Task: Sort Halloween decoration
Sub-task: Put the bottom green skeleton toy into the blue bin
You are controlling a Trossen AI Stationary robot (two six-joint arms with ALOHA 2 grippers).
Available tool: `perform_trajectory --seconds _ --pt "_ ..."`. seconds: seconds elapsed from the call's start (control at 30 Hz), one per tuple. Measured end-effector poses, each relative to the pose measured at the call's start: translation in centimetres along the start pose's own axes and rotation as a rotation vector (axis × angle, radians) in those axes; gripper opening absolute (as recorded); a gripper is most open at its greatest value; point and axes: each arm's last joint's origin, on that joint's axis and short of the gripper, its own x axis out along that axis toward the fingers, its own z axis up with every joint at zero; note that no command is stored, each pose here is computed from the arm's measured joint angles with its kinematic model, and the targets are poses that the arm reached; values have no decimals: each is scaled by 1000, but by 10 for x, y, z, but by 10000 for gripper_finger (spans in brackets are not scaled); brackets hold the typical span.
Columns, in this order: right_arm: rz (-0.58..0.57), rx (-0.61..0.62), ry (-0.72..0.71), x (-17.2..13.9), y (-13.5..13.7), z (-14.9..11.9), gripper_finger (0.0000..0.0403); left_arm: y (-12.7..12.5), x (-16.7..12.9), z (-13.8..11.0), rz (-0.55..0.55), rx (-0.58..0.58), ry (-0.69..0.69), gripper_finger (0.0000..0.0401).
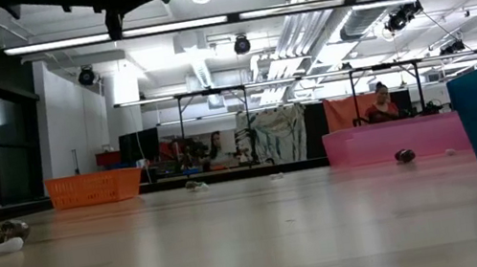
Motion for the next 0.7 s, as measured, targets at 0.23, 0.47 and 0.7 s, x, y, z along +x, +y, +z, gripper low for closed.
perform_trajectory --seconds 0.23,0.47,0.7 --pt "-73 9 8 26 -3 -7 83 -2 9 3 -47 1 -69 0" --pt "-112 -19 -2 50 -4 1 180 -10 33 -5 -69 21 2 0" --pt "-123 -20 48 52 -4 -2 193 -13 40 -3 -29 88 -7 0"
